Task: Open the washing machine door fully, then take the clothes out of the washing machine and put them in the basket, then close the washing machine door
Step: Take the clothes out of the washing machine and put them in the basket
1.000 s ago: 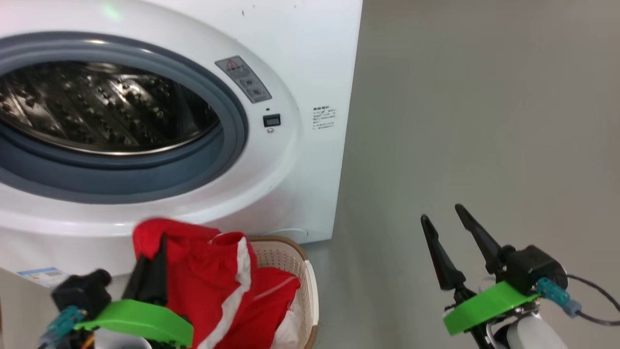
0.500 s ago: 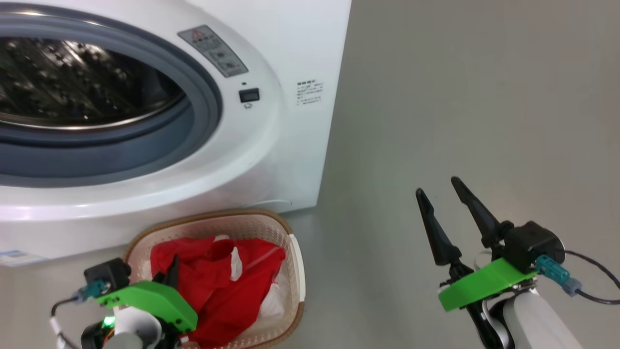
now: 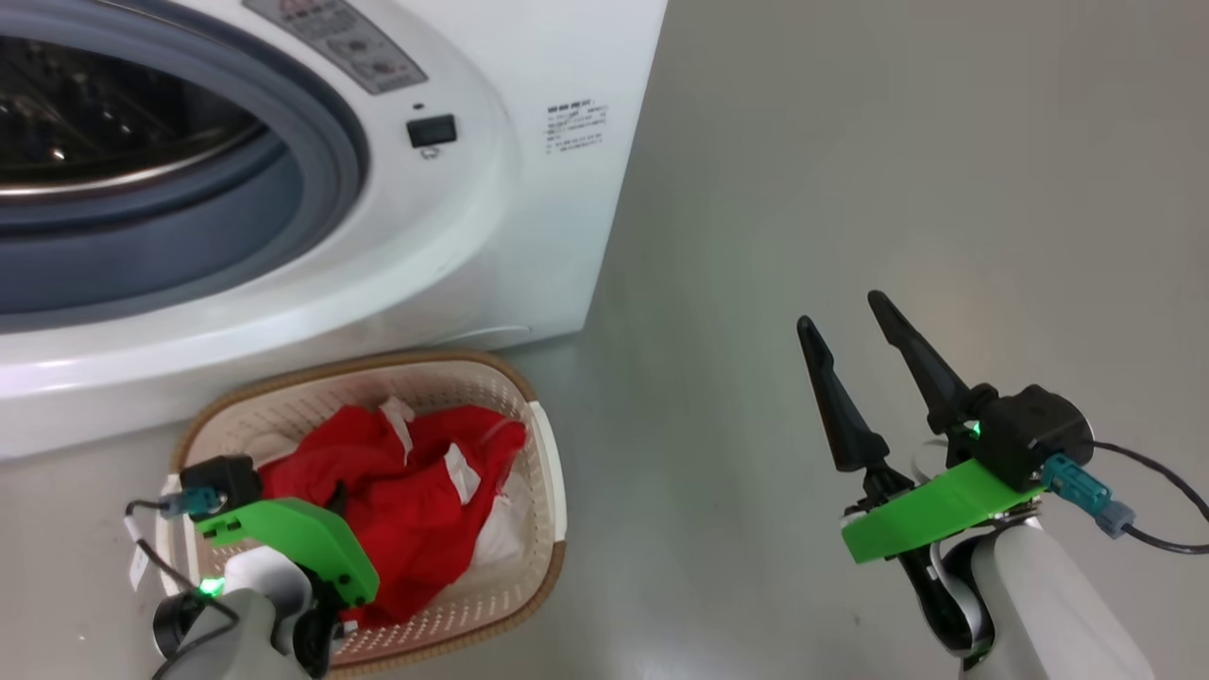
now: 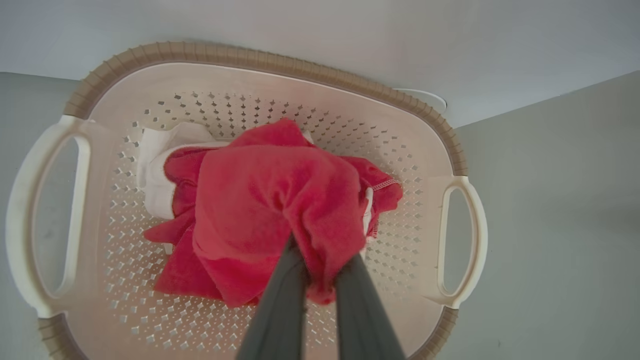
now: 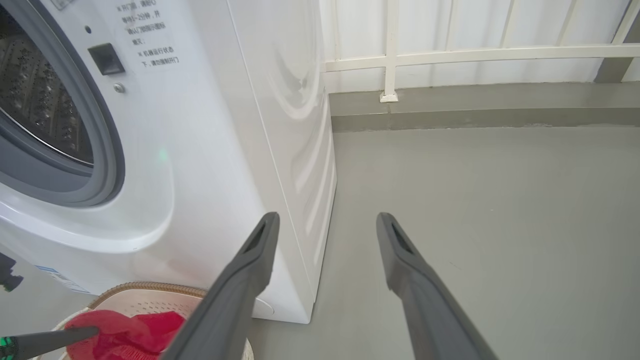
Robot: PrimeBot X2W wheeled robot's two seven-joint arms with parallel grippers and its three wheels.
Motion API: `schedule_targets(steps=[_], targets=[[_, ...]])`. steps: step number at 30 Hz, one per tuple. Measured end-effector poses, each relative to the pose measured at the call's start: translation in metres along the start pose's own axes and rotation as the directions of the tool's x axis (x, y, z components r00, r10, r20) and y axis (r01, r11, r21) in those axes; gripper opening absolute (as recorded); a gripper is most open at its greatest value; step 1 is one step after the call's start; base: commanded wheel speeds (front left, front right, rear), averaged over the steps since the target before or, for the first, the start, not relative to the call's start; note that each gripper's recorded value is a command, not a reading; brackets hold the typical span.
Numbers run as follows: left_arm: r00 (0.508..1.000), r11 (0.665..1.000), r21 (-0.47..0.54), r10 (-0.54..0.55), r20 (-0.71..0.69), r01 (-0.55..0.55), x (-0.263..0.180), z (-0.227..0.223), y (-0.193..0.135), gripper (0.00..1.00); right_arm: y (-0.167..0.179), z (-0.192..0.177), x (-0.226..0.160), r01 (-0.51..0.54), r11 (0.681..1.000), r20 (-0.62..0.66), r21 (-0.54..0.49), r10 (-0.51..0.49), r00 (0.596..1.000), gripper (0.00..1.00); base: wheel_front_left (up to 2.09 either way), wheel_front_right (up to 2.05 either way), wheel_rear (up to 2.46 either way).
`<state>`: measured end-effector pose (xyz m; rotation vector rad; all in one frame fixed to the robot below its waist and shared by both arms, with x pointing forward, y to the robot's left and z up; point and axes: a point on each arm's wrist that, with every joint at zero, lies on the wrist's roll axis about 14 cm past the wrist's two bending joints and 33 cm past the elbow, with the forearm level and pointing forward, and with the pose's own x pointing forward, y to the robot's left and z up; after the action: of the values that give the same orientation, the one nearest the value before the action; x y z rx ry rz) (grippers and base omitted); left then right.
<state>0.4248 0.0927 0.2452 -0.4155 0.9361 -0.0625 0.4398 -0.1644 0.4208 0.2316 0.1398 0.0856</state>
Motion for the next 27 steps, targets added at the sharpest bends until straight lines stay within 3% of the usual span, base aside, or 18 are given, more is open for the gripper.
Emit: schedule_targets(steps=[6,7,8,10,20,27], targets=[[0.997,0.999,0.039,0.001,-0.075,0.002,0.013,-0.017,0.001,0.00,-0.007,-0.012,0.004,0.017,1.000,-0.029,-0.001,-0.017,0.999,1.00,0.00,0.00,0.00],[0.997,0.999,0.042,0.003,-0.082,0.001,0.015,-0.019,0.001,0.05,-0.008,-0.013,0.004,0.020,1.000,-0.033,-0.001,-0.020,0.999,1.00,0.00,0.00,0.00],[0.997,0.999,0.045,0.003,-0.083,0.000,0.015,-0.020,0.001,0.16,-0.009,-0.014,0.004,0.022,1.000,-0.034,-0.002,-0.023,0.999,1.00,0.00,0.00,0.00],[0.998,0.999,0.040,0.006,-0.069,-0.003,0.015,-0.020,0.002,1.00,-0.010,-0.012,0.006,0.023,1.000,-0.030,-0.005,-0.023,0.999,1.00,0.00,0.00,0.00],[0.999,0.998,0.063,-0.030,0.044,0.027,0.002,0.003,-0.009,1.00,-0.004,0.000,0.003,0.012,1.000,-0.004,-0.009,-0.012,1.000,1.00,0.00,0.00,0.00],[0.975,0.993,0.083,-0.099,0.200,0.083,-0.022,0.030,-0.028,1.00,-0.002,0.018,-0.006,0.011,0.999,0.040,-0.032,-0.010,0.999,1.00,0.00,0.00,0.00]])
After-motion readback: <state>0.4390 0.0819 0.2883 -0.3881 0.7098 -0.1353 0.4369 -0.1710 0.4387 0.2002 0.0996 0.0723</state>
